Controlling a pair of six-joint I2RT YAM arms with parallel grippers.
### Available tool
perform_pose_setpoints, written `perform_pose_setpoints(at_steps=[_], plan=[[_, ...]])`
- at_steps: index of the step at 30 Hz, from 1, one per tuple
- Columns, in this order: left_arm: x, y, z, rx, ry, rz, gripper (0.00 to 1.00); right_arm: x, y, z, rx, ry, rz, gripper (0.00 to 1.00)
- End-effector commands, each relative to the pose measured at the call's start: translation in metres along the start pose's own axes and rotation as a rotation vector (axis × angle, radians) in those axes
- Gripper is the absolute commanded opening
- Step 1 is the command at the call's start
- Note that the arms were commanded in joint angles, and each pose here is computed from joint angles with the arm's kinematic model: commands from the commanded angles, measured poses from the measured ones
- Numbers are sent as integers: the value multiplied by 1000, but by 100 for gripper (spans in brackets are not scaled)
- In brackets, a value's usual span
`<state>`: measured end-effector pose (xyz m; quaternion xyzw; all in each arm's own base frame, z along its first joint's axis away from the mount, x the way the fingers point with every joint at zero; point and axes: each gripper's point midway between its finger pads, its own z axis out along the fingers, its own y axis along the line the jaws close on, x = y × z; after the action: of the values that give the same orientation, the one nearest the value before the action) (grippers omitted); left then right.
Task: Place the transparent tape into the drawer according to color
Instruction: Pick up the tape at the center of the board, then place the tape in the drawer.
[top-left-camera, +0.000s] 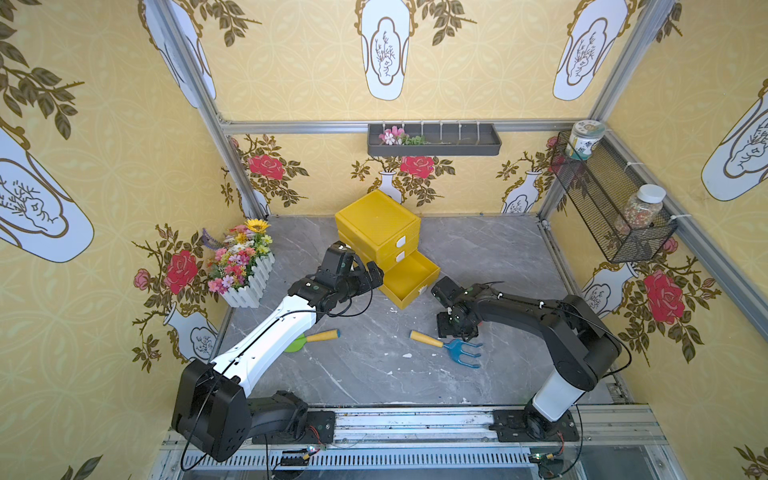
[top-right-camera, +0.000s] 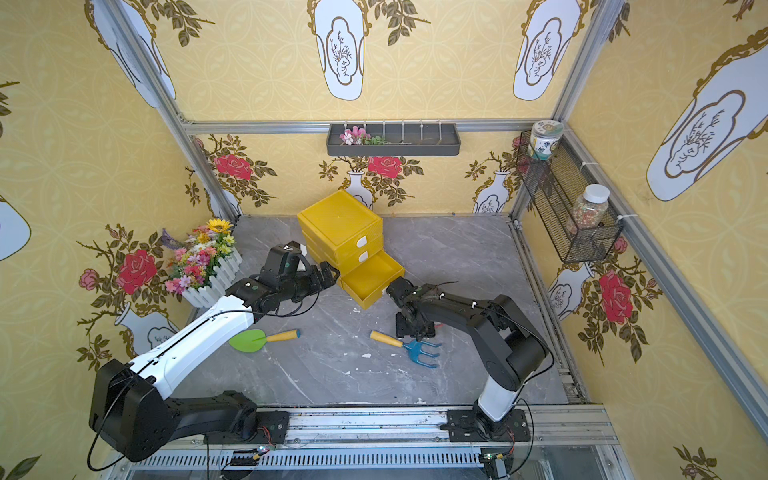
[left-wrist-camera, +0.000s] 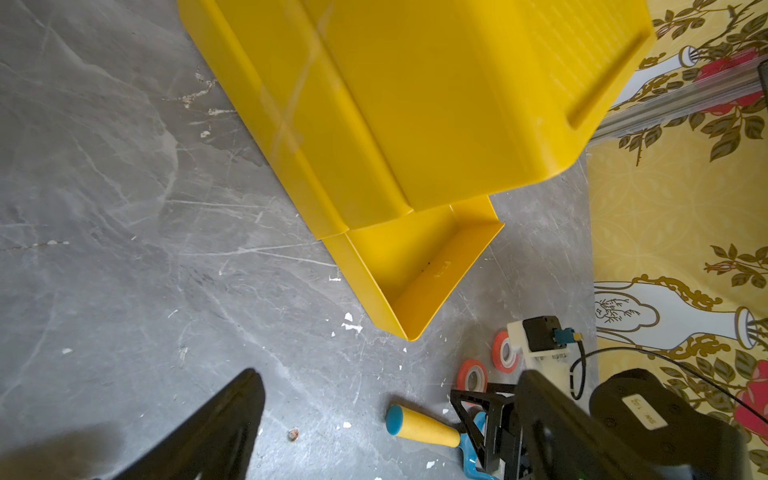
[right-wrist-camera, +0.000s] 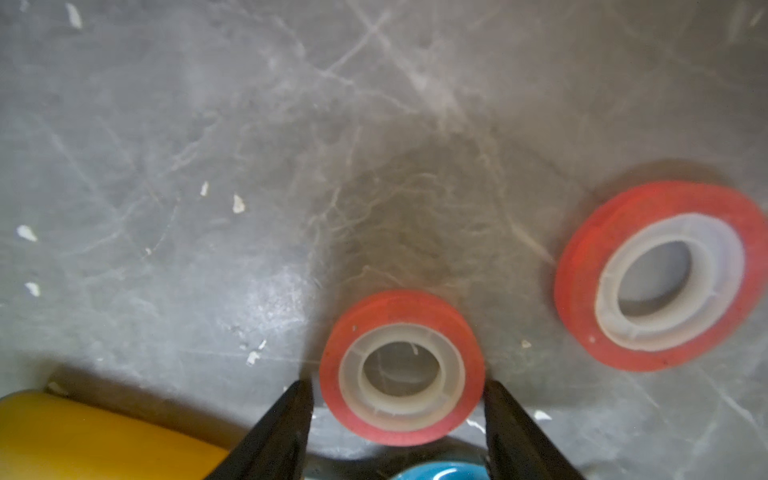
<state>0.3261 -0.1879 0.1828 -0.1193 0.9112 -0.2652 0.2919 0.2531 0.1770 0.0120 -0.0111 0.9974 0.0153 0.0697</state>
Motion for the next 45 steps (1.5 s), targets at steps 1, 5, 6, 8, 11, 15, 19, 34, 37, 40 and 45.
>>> perform_pose_setpoints(at_steps=[1, 5, 6, 8, 11, 15, 19, 34, 37, 40, 45], plan=[[0, 2, 3, -2, -4, -1, 100, -3, 1, 2, 8, -12, -10, 65], [1, 3, 5, -5, 3, -2, 100, -5, 6, 5, -12, -14, -12, 63], [1, 3, 5, -6, 3, -2, 100, -6, 6, 5, -13, -14, -12, 62], [2, 3, 5, -6, 4, -2, 100, -7, 6, 5, -12, -17, -12, 59], [2, 3, 5, -5, 5, -2, 100, -8, 8, 5, -15, -22, -15, 57], [4, 4, 6, -9, 11, -3, 100, -11, 10, 4, -26, -32, -16, 54], [5, 6, 6, -14, 14, -2, 100, -17, 12, -2, -37, -58, -14, 54], [9, 11, 8, -29, 23, -4, 100, -39, 26, -65, -90, -186, -44, 53], [11, 13, 8, -33, 26, -7, 100, -56, 41, -84, -138, -237, -56, 53], [13, 14, 8, -30, 29, -10, 100, -84, 60, -100, -174, -300, -84, 53], [17, 18, 7, -36, 38, -16, 100, -133, 99, -105, -241, -396, -130, 53]])
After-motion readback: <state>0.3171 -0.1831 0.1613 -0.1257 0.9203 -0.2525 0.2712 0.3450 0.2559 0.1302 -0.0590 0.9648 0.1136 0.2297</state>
